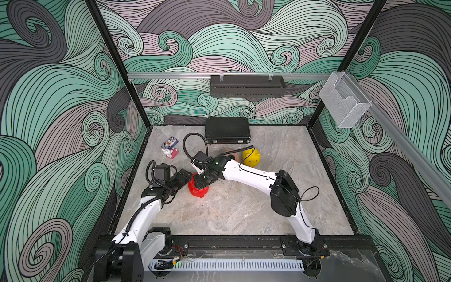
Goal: Close piggy banks
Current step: Insert the knob into the piggy bank.
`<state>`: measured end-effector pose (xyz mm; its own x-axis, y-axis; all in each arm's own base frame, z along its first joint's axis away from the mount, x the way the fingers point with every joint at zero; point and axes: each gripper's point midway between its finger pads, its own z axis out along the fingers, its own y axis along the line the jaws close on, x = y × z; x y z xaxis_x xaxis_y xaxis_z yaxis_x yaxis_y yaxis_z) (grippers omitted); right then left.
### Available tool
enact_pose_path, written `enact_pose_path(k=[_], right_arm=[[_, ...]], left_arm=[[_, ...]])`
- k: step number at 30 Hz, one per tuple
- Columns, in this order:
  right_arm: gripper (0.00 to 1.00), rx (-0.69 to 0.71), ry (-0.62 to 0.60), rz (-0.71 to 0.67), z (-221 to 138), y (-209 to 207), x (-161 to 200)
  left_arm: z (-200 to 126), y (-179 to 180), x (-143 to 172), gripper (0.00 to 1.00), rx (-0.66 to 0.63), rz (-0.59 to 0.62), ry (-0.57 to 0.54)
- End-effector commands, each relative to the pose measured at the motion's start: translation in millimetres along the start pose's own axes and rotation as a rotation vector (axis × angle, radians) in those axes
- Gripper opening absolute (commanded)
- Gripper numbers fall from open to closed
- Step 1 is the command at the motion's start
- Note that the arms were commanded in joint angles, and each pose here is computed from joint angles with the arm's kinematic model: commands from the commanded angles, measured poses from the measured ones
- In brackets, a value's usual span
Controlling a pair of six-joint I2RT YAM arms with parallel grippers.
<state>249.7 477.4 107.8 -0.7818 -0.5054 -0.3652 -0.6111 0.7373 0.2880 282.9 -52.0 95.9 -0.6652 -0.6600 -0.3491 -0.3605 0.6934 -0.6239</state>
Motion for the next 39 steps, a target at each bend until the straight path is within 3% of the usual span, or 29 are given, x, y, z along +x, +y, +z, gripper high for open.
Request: enact_pose_path(k=[1, 39], right_arm=[[0.0, 0.075, 0.036, -0.003, 7, -14, 9], [0.0, 0.275, 0.179, -0.169, 42, -32, 36]], left_arm=[[-2, -4, -3, 0.89, 0.005, 0.007, 0.009], [11, 2, 6, 0.87, 0.002, 0.004, 0.064]])
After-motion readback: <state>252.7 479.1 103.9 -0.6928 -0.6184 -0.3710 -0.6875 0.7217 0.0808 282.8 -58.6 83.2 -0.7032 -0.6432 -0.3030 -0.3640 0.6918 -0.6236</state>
